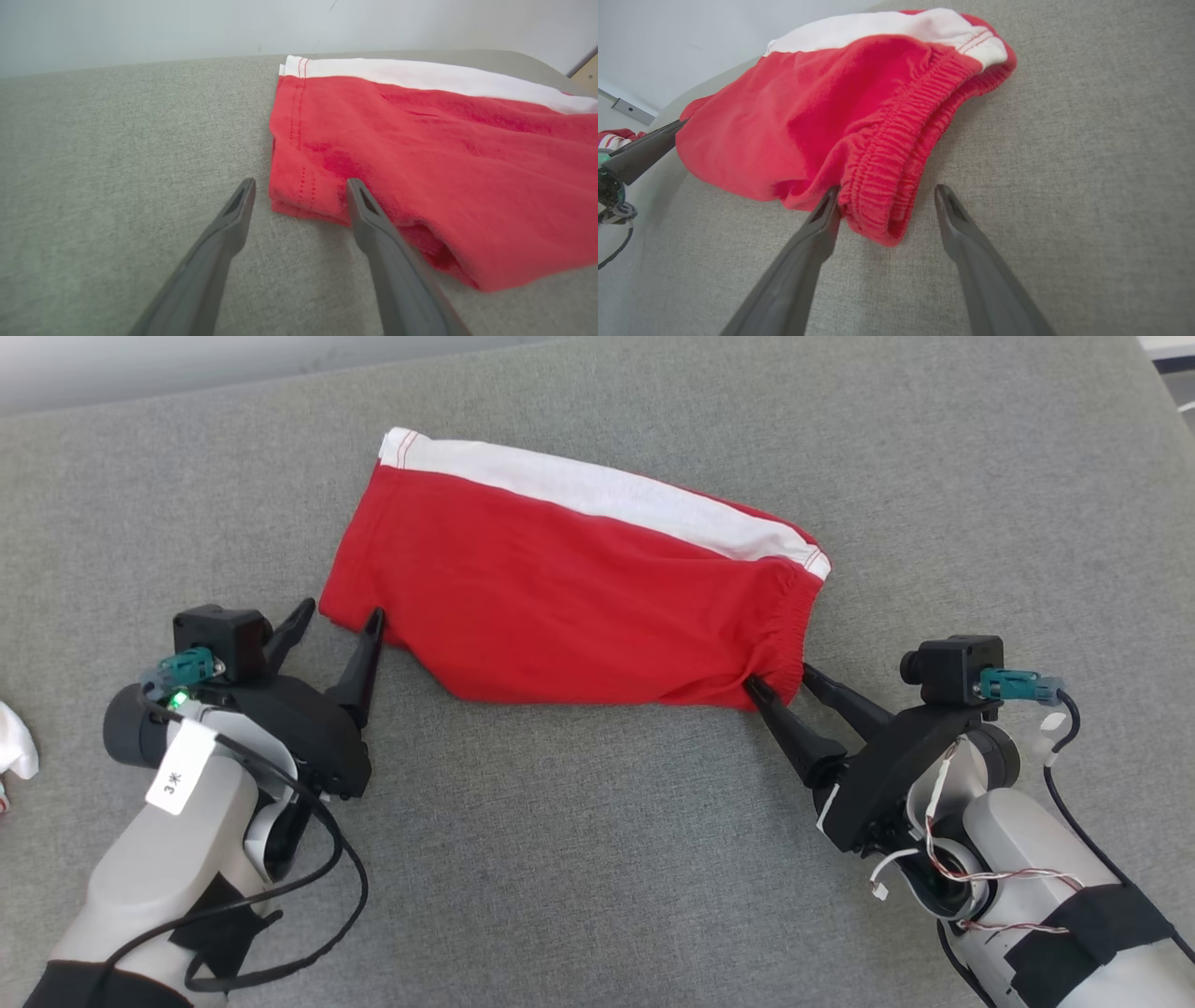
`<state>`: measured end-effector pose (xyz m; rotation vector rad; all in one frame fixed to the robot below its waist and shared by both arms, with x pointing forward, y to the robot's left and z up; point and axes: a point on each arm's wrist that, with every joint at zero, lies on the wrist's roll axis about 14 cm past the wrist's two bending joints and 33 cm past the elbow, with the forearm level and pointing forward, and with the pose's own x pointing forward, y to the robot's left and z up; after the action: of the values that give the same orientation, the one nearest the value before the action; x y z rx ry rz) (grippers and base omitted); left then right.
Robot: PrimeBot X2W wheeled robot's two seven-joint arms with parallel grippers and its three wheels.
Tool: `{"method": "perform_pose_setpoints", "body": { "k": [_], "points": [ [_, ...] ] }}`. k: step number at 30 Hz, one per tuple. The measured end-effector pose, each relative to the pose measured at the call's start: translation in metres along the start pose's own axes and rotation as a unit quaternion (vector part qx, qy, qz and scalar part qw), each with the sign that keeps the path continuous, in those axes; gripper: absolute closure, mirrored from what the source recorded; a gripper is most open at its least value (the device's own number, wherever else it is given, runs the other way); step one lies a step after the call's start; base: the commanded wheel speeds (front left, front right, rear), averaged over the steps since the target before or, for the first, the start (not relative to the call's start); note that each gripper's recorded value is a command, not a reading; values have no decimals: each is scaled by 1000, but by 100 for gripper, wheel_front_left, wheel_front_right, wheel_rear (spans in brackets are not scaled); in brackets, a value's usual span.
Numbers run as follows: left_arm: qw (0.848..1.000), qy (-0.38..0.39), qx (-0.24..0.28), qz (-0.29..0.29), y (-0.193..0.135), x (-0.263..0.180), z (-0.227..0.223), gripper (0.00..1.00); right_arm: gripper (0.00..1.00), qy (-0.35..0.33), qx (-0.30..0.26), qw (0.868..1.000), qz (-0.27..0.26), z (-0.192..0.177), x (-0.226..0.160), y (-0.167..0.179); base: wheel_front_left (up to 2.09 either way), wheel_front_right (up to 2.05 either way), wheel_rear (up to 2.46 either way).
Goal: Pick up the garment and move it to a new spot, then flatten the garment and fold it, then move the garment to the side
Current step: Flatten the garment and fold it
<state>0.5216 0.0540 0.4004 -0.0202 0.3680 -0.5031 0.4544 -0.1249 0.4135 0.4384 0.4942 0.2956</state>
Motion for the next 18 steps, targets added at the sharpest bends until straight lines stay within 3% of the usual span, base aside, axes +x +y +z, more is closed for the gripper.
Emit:
{"method": "perform_pose_setpoints", "body": {
  "k": [12,13,14,15,16,18],
  "points": [
    [998,28,-59,4,-1,11,-19,0,0,12,-7,1000,-3,-6,14,-3,0,0,0],
    [998,29,-64,0,-3,13,-17,18,0,14,-8,1000,-5,-7,14,-5,0,0,0],
    [997,30,-70,-2,-5,14,-17,56,55,16,-8,1000,-5,-8,15,-5,0,0,0],
    [997,32,-74,-3,-6,14,-18,100,84,17,-8,1000,-5,-9,15,-5,0,0,0],
    [996,35,-77,-5,-7,14,-19,100,100,17,-8,1000,-5,-10,16,-5,0,0,0],
    [996,38,-78,-6,-7,14,-21,100,100,20,-8,1000,-5,-11,16,-5,0,0,0]
  ]
}}
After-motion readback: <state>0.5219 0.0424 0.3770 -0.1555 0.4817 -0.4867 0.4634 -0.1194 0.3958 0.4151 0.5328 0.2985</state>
